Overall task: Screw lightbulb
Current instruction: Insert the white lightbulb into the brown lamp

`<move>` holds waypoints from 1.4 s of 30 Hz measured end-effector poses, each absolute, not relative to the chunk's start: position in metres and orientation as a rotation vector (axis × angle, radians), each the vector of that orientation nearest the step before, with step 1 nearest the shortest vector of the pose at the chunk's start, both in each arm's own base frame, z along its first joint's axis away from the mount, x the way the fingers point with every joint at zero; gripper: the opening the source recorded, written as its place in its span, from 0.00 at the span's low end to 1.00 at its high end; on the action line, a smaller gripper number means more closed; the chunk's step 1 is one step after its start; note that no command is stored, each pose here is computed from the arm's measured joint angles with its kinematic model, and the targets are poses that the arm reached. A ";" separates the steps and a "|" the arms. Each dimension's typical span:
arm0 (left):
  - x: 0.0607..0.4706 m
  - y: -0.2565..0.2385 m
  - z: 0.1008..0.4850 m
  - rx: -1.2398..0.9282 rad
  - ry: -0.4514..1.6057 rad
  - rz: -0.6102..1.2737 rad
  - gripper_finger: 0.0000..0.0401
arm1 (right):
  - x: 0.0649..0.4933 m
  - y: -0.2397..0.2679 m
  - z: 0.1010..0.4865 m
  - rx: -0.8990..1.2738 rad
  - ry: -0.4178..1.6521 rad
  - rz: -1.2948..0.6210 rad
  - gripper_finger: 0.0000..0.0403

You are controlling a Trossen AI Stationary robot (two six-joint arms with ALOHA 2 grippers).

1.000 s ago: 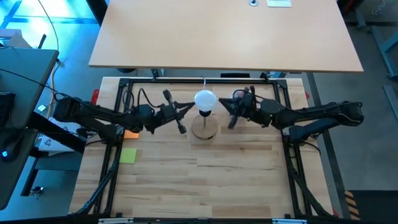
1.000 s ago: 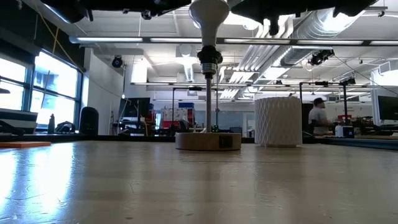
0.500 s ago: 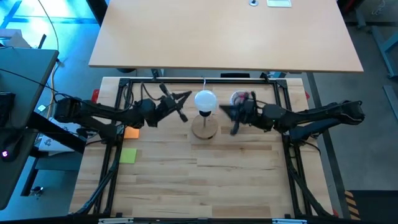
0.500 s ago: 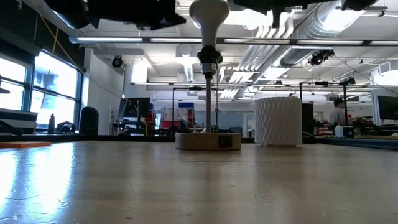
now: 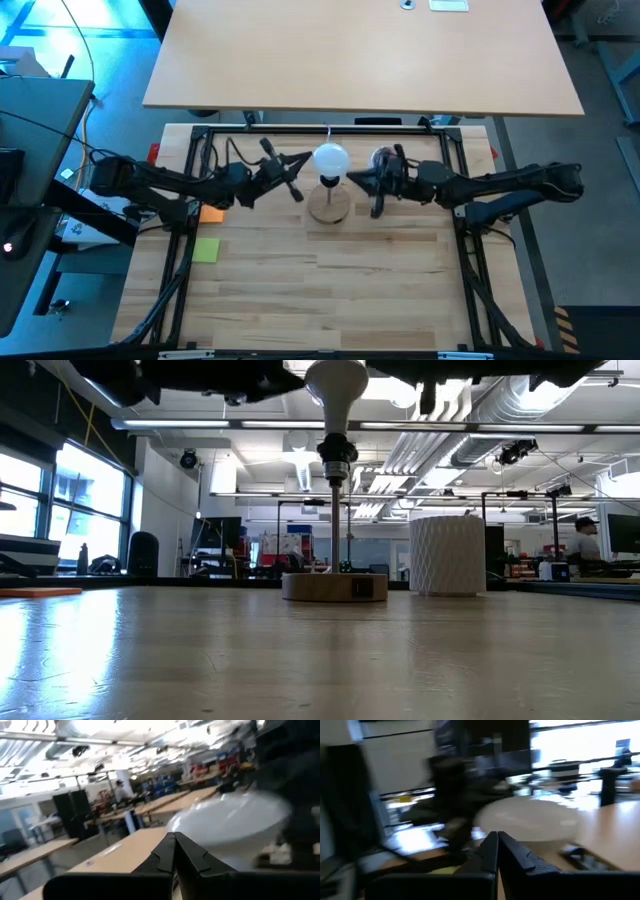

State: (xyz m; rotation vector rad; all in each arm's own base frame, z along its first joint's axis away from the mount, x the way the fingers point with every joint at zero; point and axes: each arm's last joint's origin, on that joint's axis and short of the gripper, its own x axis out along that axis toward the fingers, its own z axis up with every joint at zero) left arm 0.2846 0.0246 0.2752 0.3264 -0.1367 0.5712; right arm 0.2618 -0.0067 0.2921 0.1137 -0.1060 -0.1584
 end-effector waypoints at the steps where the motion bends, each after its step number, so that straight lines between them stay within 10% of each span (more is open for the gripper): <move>1: 0.285 0.029 0.273 0.332 -0.119 0.587 0.00 | 0.262 -0.003 0.292 0.107 -0.104 -0.116 0.00; 5: 0.282 0.043 0.271 0.351 -0.065 0.692 0.00 | 0.262 0.011 0.292 0.035 -0.097 -0.029 0.00; 13: 0.274 0.016 0.288 0.344 -0.151 0.572 0.00 | 0.255 -0.008 0.295 0.048 -0.106 -0.512 0.00; 26: 0.281 0.043 0.274 0.314 -0.085 0.571 0.00 | 0.263 0.000 0.291 0.071 -0.100 -0.038 0.00; 36: 0.271 0.015 0.287 0.382 -0.097 0.478 0.00 | 0.254 -0.002 0.302 -0.059 -0.141 -0.466 0.00; 42: 0.277 0.007 0.283 0.403 -0.124 0.394 0.00 | 0.265 -0.017 0.292 0.034 -0.139 -0.301 0.00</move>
